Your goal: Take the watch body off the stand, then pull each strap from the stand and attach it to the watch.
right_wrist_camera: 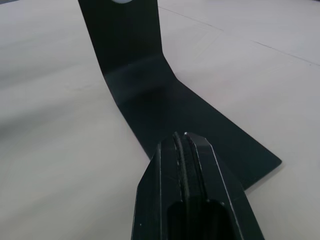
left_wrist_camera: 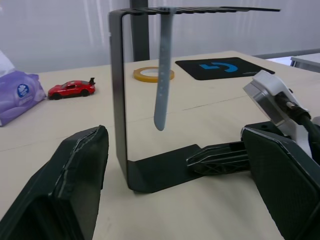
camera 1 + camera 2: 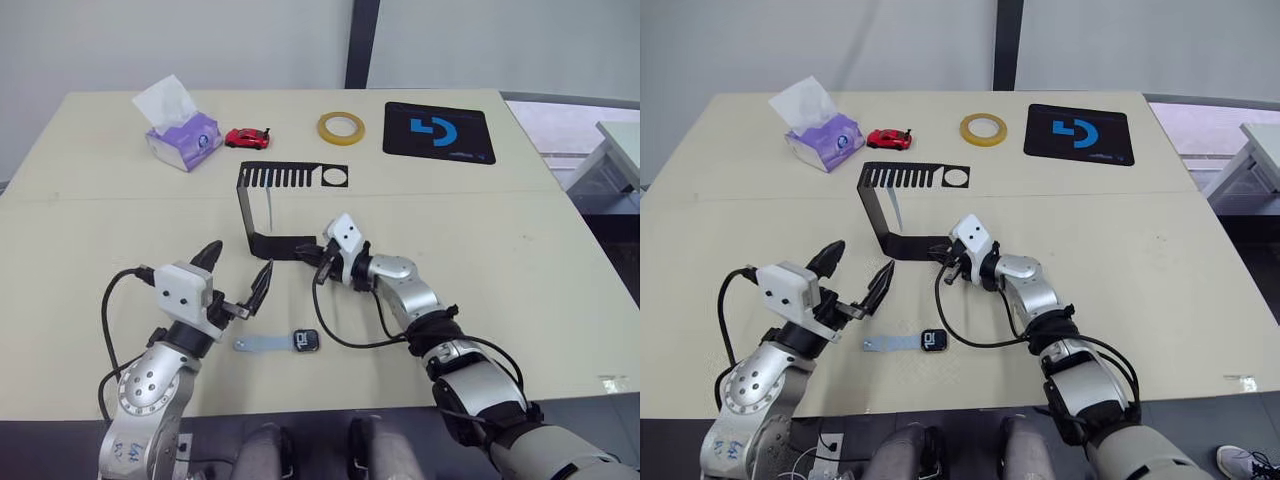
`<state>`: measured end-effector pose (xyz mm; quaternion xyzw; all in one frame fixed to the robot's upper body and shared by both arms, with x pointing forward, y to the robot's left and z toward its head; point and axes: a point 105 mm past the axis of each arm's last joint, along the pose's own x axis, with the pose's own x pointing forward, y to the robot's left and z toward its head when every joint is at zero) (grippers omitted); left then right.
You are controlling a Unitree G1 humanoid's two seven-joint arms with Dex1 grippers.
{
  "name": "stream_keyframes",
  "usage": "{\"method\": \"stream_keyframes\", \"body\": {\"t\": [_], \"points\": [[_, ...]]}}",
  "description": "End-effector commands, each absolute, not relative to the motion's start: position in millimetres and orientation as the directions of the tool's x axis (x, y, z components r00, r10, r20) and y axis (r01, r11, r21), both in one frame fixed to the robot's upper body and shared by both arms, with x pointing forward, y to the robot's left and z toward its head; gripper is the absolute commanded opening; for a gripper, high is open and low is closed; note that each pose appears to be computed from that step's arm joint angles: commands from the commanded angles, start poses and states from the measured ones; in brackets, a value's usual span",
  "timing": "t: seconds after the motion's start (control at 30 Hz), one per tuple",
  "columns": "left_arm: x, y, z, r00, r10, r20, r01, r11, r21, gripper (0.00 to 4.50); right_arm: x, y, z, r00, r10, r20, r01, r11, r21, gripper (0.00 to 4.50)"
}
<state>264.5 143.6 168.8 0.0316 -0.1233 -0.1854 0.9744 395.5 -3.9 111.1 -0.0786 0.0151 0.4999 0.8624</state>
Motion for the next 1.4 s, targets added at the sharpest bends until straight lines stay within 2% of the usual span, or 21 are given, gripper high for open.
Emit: {"method": "stream_keyframes", "body": {"t": [0.03, 0.23, 0.27, 0.3, 0.4, 1.23, 1.3, 1.4], "points": [[267.0, 137.2, 177.6, 0.894, -0.364, 0.259, 0.34, 0.931, 0.134, 4.5, 396.5, -8.6, 105.3, 0.512, 0.851, -0.118, -0.858, 0.5, -0.115, 0.12], [287.2, 130.7, 181.7, 0.905, -0.318, 0.282, 0.293, 0.947, 0.129, 4.5, 391.5, -6.0, 101.4, 0.495, 0.861, -0.12, -0.869, 0.486, -0.093, 0.12], [289.8, 130.2, 182.5, 0.907, -0.309, 0.287, 0.284, 0.951, 0.127, 3.96, 391.0, -5.6, 101.1, 0.493, 0.862, -0.12, -0.87, 0.485, -0.092, 0.0], [292.7, 127.5, 183.1, 0.905, -0.309, 0.293, 0.286, 0.951, 0.121, 3.7, 390.8, -5.0, 101.0, 0.492, 0.862, -0.121, -0.871, 0.484, -0.089, 0.0], [299.0, 122.2, 184.4, 0.903, -0.309, 0.299, 0.281, 0.95, 0.133, 2.34, 390.1, -3.8, 100.5, 0.488, 0.864, -0.124, -0.873, 0.481, -0.085, 0.0], [339.9, 110.7, 200.5, 0.896, -0.272, 0.349, 0.24, 0.961, 0.135, 2.34, 382.4, 10.0, 93.6, 0.45, 0.881, -0.148, -0.893, 0.446, -0.061, 0.0], [342.3, 110.8, 202.3, 0.896, -0.266, 0.355, 0.232, 0.963, 0.136, 1.78, 381.9, 10.6, 92.7, 0.448, 0.881, -0.151, -0.894, 0.444, -0.061, 0.0], [343.6, 115.6, 205.6, 0.898, -0.24, 0.369, 0.204, 0.97, 0.133, 0.56, 381.7, 11.1, 92.1, 0.448, 0.881, -0.154, -0.894, 0.444, -0.059, 0.0]]}}
